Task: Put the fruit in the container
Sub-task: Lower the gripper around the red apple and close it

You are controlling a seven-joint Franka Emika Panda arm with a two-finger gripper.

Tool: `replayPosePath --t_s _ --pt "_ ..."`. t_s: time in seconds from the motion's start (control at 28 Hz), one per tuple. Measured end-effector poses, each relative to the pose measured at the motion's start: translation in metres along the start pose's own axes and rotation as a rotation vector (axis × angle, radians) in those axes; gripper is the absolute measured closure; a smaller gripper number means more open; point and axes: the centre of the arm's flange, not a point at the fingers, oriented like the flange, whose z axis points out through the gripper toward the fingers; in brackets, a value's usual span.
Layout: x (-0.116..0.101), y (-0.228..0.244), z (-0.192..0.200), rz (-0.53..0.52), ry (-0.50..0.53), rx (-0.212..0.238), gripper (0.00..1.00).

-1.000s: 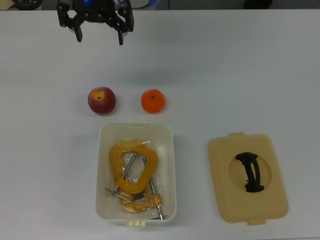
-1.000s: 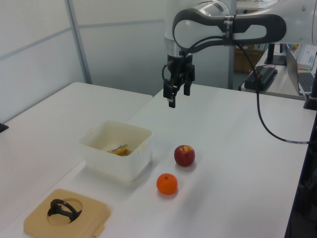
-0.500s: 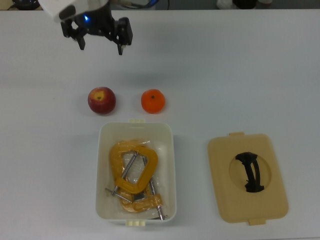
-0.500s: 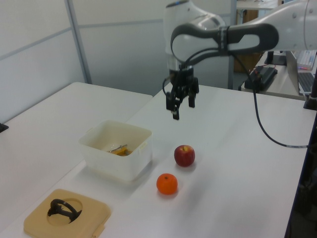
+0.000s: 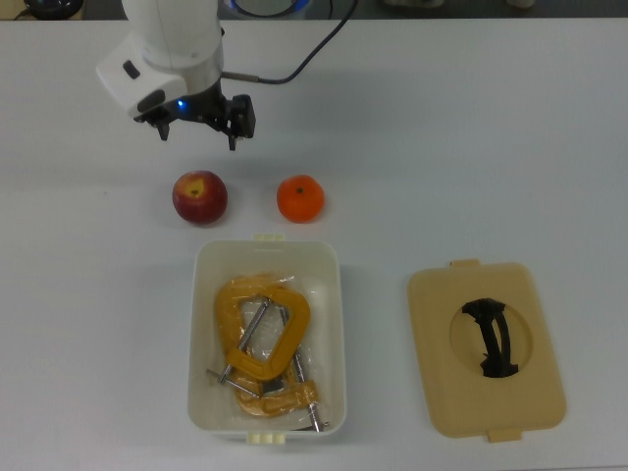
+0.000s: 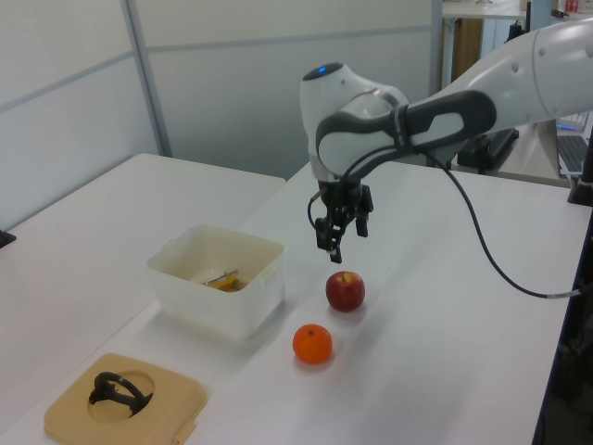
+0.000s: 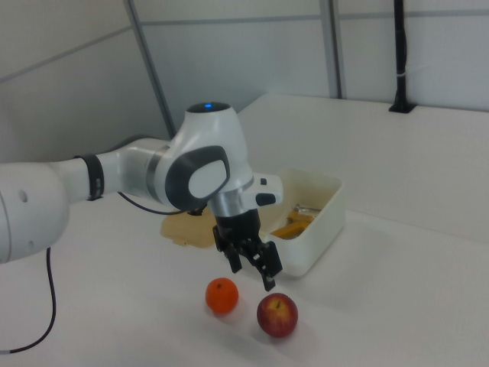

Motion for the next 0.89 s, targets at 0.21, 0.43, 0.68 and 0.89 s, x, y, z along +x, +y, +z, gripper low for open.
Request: replayPosePath --t_s 0.21,0.43,0.68,0.89 --pt "0.012 0.001 0.033 0.032 -0.01 -0.059 0.0" --pt "0.021 -0.002 0.071 0.016 -0.044 -0.094 0.0" --pt "0.03 -0.01 0.107 -0.011 -0.064 -0.129 0.0" --pt "0.033 -0.012 0.124 0.008 -0.059 -0.162 0.0"
